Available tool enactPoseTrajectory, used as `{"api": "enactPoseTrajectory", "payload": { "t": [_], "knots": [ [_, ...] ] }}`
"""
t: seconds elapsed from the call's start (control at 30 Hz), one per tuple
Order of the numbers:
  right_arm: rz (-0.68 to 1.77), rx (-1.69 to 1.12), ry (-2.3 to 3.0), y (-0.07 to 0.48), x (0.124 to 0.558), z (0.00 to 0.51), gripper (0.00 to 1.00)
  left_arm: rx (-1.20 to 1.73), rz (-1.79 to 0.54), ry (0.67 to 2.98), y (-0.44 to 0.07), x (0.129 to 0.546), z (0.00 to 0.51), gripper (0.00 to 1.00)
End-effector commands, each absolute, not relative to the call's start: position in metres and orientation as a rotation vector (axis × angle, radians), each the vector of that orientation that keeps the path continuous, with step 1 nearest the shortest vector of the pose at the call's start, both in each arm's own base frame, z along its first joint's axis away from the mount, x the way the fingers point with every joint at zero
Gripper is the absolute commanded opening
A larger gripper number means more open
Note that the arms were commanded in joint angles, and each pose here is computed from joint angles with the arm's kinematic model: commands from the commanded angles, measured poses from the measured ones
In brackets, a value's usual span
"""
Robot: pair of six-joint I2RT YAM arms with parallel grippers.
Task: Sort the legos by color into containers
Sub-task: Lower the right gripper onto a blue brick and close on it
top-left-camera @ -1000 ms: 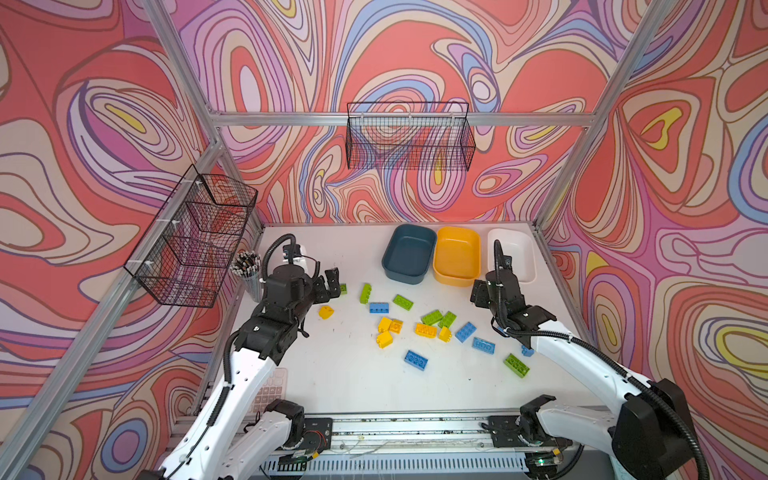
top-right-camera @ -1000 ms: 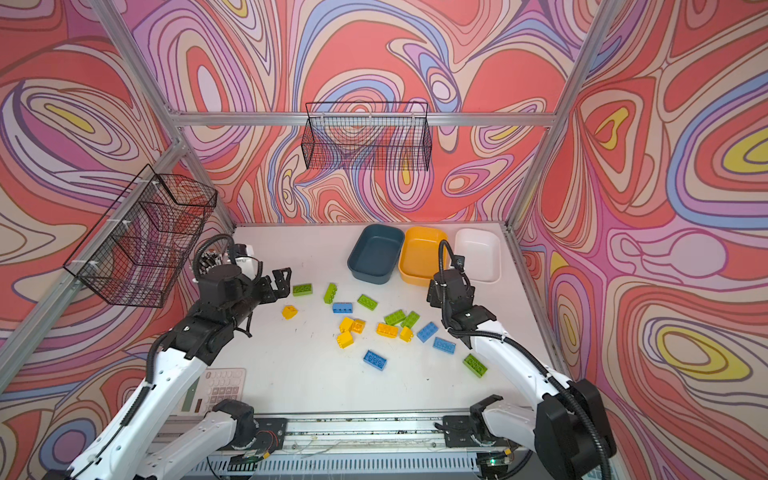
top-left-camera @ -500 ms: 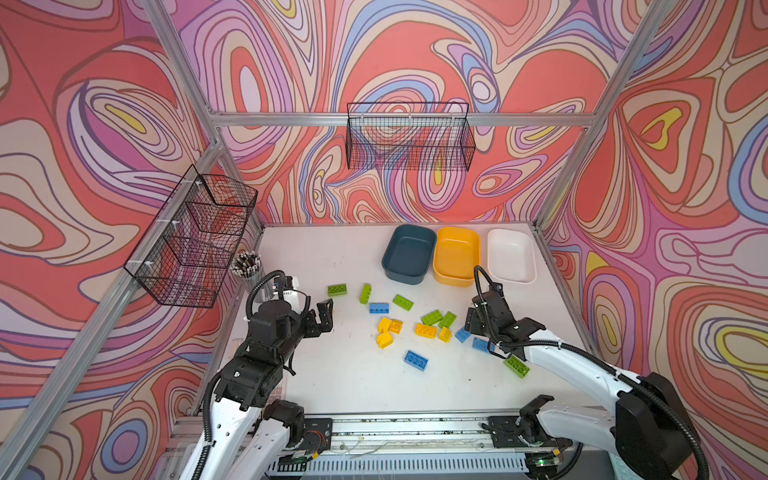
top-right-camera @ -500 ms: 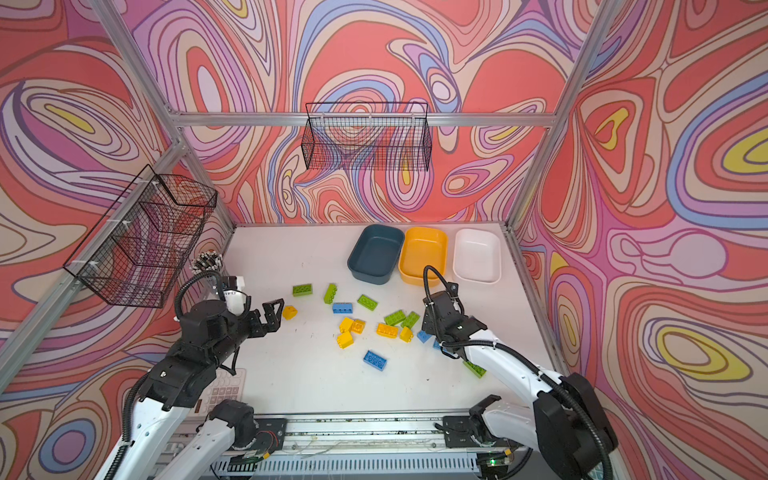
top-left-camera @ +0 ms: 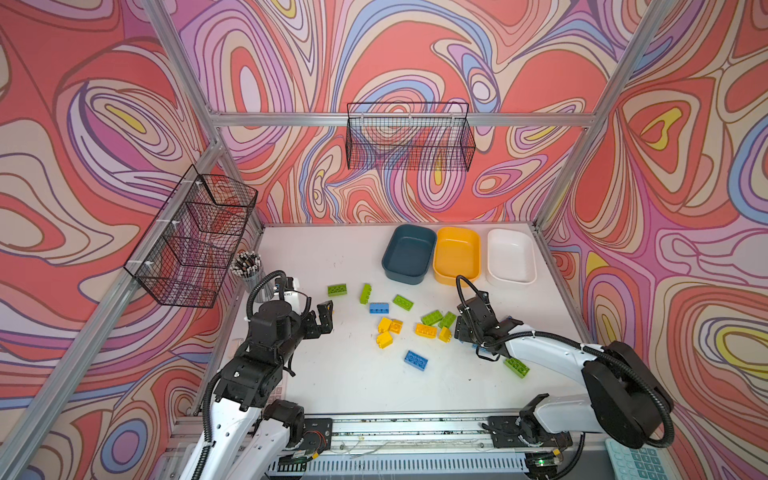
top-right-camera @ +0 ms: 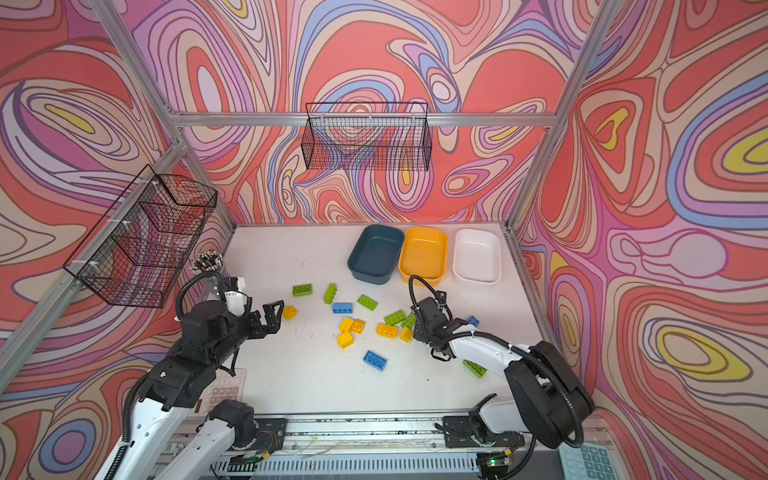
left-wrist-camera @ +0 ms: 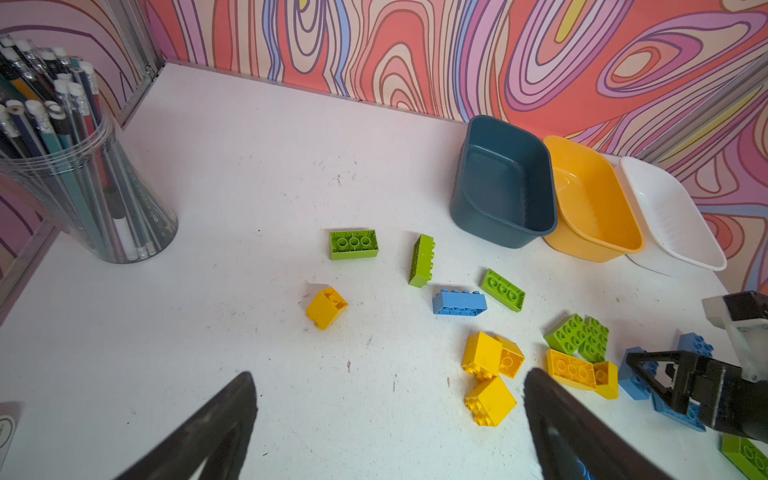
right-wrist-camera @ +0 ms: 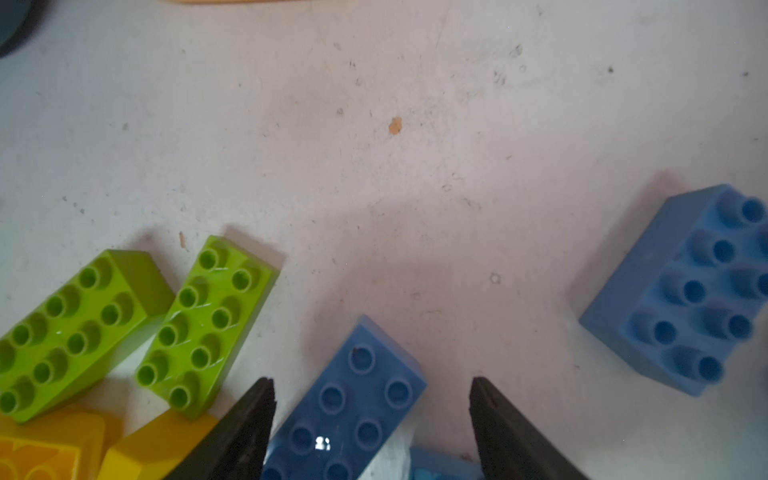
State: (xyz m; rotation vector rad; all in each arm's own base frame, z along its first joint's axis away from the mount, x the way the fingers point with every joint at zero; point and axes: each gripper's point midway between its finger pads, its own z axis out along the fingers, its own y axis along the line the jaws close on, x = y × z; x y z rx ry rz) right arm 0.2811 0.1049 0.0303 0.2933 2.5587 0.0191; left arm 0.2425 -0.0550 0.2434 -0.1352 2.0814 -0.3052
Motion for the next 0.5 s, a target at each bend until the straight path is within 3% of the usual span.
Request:
{"api": "enactPoseTrajectory", "payload": {
  "t": [0.0,0.47],
  "knots": [
    [0.056,0.316,2.546,0.113,0.287,0.031,0.76,-0.12,-0.297,2.099,-0.055,0.24,0.24,1.0],
    [0.064,0.258,2.603,0.127,0.292,0.019,0.64,-0.119,-0.293,2.095,-0.054,0.24,0.24,1.0]
  ]
}}
